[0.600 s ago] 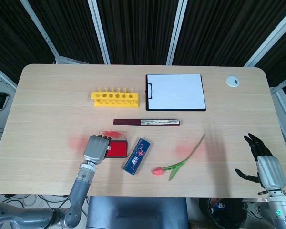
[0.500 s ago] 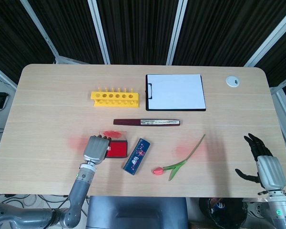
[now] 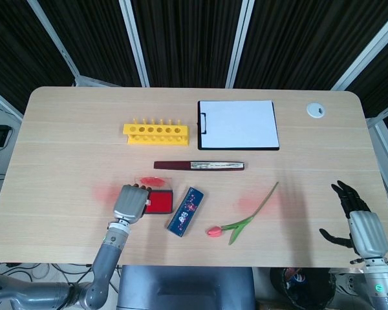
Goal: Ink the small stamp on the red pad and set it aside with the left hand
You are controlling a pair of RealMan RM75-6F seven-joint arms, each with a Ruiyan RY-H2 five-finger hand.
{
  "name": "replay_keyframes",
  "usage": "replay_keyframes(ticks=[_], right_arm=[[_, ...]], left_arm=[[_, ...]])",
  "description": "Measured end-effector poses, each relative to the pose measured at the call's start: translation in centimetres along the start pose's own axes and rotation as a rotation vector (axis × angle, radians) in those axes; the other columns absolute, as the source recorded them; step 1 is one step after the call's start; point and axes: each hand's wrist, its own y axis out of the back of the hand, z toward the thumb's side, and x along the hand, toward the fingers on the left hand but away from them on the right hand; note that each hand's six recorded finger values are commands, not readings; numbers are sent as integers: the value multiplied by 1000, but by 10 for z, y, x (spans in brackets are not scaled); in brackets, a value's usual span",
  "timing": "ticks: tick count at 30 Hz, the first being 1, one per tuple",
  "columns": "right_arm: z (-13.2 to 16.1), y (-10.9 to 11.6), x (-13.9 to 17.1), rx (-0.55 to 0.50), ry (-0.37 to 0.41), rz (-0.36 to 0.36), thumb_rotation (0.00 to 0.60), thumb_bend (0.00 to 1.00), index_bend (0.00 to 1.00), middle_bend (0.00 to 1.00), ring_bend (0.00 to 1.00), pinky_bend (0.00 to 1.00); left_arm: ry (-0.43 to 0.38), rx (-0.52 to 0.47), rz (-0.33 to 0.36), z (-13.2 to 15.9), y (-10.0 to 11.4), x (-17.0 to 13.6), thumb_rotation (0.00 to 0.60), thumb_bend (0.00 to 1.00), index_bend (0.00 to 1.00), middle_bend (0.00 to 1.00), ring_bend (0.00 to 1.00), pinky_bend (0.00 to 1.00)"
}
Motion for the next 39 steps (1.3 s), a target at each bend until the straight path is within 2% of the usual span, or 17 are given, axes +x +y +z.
replay_keyframes(ticks=[14,29,39], right_arm=[[0,0,0,0,1,-1,600,230,9,0,0,194],[1,0,0,-1,3,-5,600,229,10,0,0,194],[1,0,0,1,7,-6,600,229,10,0,0,193]], left_arm=[[-6,14,-51,0,-1,3,600,404,606,570,472,604],[-8,17,-51,2,2,6,600,404,606,570,472,604],[-8,26,-63,4,-5,8,600,416,607,570,472,604]])
